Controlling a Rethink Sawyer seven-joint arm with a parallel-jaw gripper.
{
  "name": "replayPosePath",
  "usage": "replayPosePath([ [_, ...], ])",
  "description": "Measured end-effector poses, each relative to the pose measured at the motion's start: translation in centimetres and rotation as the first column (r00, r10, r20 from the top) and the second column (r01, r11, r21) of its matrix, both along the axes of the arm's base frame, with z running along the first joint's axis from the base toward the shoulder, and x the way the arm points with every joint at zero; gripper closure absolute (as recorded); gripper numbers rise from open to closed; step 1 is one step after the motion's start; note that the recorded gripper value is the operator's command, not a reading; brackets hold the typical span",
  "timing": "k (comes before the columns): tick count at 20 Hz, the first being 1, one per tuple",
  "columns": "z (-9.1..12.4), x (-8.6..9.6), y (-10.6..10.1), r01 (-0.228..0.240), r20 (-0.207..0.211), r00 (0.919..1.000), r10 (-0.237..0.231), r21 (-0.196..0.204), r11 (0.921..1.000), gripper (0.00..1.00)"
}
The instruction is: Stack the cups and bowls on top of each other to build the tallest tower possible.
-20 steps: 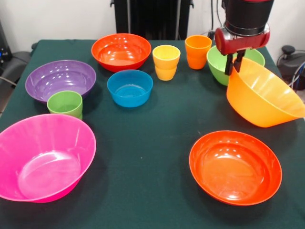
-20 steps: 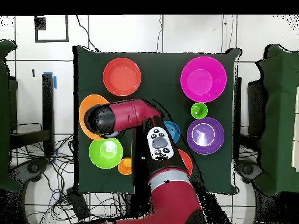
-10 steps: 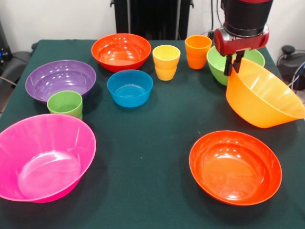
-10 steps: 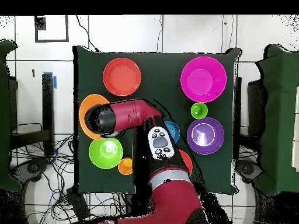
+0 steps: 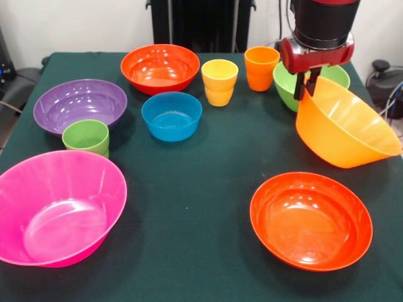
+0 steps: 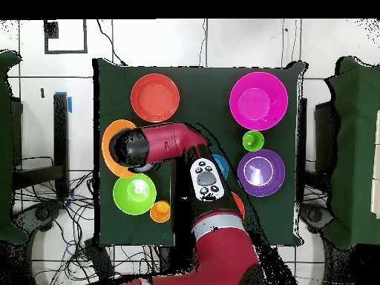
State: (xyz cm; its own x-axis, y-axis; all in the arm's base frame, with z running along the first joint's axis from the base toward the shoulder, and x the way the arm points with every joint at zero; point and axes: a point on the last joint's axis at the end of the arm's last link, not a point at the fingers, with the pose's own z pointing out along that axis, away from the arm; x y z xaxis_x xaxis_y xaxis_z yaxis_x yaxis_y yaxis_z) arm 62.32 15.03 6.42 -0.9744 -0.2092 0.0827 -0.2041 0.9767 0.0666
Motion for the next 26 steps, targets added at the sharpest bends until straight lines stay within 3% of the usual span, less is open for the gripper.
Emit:
replayPosePath([
  [6, 0.3, 0.5, -0.6, 0.009, -0.011, 0.9999, -0.009, -0.001, 1.0000, 1.00],
  [16, 0.1, 2.9, -1.9, -0.007, 0.040, 0.9992, 0.008, -0.015, 0.9999, 1.00],
  [26, -0.9, 4.4, -2.8, -0.021, 0.056, 0.9982, 0.022, -0.011, 0.9997, 1.00],
])
